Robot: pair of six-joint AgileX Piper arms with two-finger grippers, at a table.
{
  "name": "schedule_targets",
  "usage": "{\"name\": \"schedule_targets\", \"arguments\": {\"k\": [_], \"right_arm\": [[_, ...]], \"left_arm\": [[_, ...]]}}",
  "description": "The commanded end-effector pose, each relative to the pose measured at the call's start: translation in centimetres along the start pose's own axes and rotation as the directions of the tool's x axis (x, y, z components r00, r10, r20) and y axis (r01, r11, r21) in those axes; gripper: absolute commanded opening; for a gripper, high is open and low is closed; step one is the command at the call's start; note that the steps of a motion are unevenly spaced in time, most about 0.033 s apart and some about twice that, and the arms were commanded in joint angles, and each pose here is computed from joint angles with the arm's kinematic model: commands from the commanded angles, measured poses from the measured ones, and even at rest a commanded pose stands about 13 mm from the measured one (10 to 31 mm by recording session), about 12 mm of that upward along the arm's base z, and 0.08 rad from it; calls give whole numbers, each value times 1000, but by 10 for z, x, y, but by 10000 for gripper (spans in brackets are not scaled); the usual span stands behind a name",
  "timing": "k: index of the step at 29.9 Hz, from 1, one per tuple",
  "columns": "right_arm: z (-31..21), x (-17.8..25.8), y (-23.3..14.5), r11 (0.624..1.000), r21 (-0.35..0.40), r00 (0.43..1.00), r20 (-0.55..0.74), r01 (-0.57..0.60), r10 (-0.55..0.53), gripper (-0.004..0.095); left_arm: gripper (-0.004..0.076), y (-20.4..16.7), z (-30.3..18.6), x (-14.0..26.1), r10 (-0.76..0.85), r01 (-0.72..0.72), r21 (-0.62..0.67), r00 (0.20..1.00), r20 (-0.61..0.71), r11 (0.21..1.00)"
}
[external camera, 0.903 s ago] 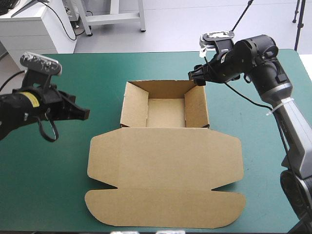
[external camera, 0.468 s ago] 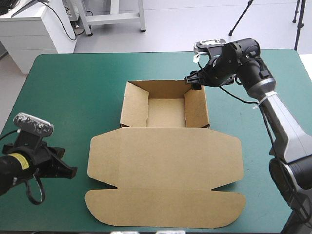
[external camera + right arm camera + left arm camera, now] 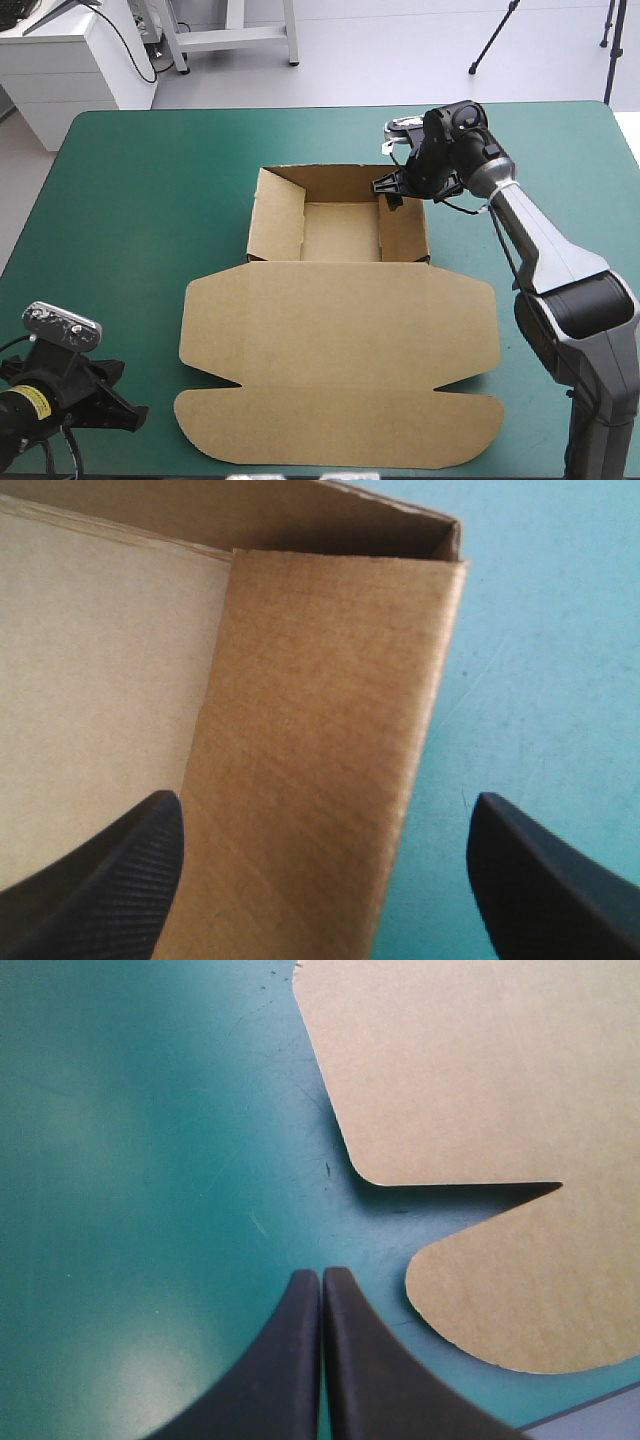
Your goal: Fold the box
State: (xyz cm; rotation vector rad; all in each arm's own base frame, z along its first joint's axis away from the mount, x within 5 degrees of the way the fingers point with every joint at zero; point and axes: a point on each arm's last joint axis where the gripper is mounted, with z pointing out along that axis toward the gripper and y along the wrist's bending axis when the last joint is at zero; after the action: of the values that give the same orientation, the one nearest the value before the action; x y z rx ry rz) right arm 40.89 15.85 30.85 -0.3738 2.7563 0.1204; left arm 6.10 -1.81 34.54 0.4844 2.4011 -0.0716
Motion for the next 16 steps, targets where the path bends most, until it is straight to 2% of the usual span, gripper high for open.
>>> {"name": "schedule_targets", "arguments": {"k": [1, 4, 7, 10, 16], "right_arm": [[-18, -4, -1, 1000, 4, 999, 50, 2, -3, 724], [-6, -5, -1, 1000, 8, 1000, 26, 3, -3, 708], [0, -6, -2, 1000, 15, 1000, 22, 5, -6, 638], [1, -7, -2, 1000, 18, 1000, 31, 7, -7, 513], [1, -7, -4, 999, 42, 999, 35, 14, -16, 170]], "left_arm": [[-10, 0, -5, -5, -5, 5, -2, 999, 34, 1000], [-10, 0, -5, -5, -5, 5, -2, 999, 35, 1000], [-10, 0, -5, -5, -5, 5, -2, 999, 35, 1000], [-10, 1, -4, -5, -3, 3, -6, 999, 34, 1000], [-10, 0, 4, 0, -1, 1, -4, 1000, 4, 1000]]}}
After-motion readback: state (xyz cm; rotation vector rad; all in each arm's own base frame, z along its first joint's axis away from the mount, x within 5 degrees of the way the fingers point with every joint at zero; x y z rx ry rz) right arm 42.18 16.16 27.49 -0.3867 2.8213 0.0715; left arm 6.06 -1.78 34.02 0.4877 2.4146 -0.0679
